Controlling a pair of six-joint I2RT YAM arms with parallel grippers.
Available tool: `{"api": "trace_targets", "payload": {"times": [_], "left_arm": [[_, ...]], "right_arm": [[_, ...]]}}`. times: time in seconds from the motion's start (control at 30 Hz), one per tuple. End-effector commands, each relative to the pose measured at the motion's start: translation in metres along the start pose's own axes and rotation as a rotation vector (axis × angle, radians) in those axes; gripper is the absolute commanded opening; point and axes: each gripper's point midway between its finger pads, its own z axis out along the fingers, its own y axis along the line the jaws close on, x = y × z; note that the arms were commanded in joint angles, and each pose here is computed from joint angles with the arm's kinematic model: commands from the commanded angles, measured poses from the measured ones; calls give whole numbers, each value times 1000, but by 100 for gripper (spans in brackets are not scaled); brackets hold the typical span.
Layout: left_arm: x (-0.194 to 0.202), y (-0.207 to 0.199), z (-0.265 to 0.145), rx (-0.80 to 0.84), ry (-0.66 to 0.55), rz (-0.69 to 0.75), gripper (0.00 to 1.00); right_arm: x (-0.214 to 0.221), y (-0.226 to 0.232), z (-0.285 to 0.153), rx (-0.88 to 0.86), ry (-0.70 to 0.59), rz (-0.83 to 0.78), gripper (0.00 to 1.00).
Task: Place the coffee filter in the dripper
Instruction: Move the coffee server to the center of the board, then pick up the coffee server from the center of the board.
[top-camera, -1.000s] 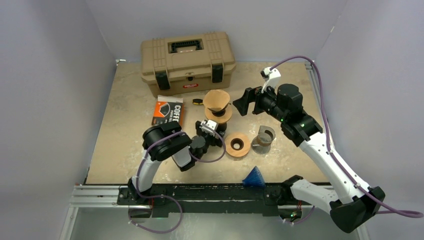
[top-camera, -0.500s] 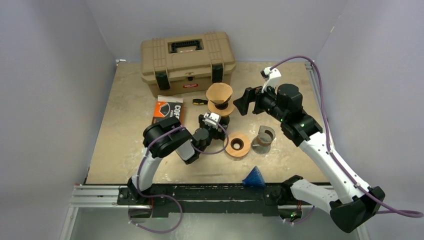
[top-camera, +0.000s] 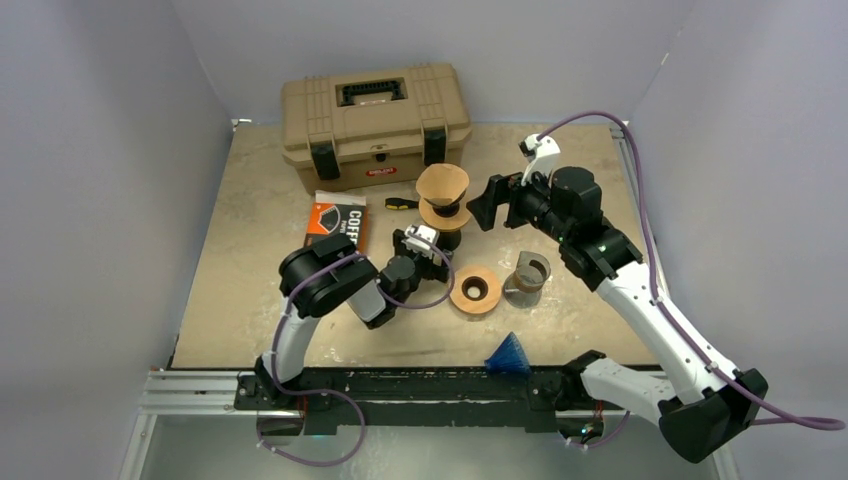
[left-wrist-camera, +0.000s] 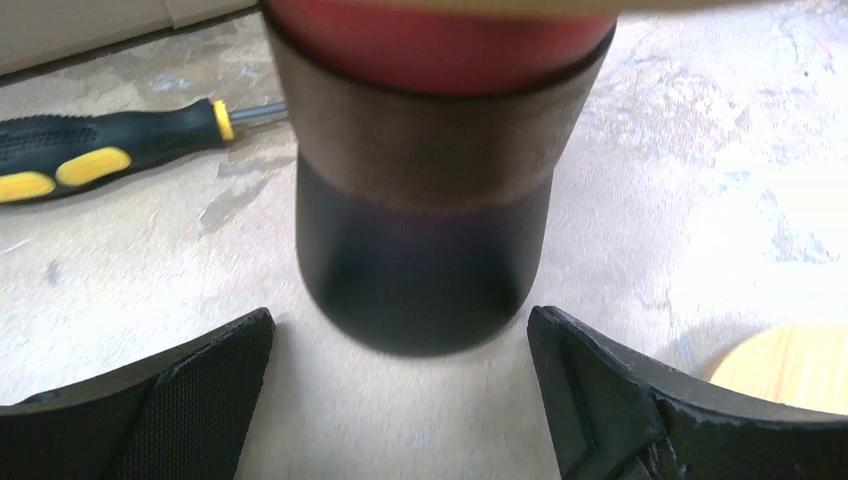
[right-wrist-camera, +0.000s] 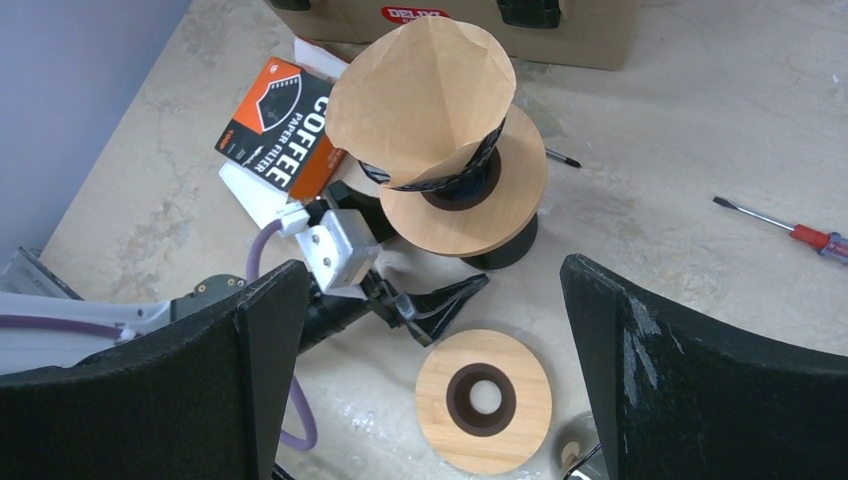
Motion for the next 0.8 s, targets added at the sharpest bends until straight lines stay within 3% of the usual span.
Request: {"api": "trace_targets", "payload": {"times": [0.0, 0.43, 0.6, 0.77], "left_arm": [[-15, 7, -19, -9, -22, -35, 99], [-35, 32, -105, -12, 17, -121, 100], [-26, 44, -124, -92, 194, -117, 100], [-30, 59, -140, -196, 275, -152, 100]], "right_arm": [[-12, -4, -2, 27, -35, -17, 99], [24, -34, -8, 180, 53, 35, 99], [56, -43, -16, 230, 117, 104, 99], [88, -50, -24, 280, 165, 205, 99]]}}
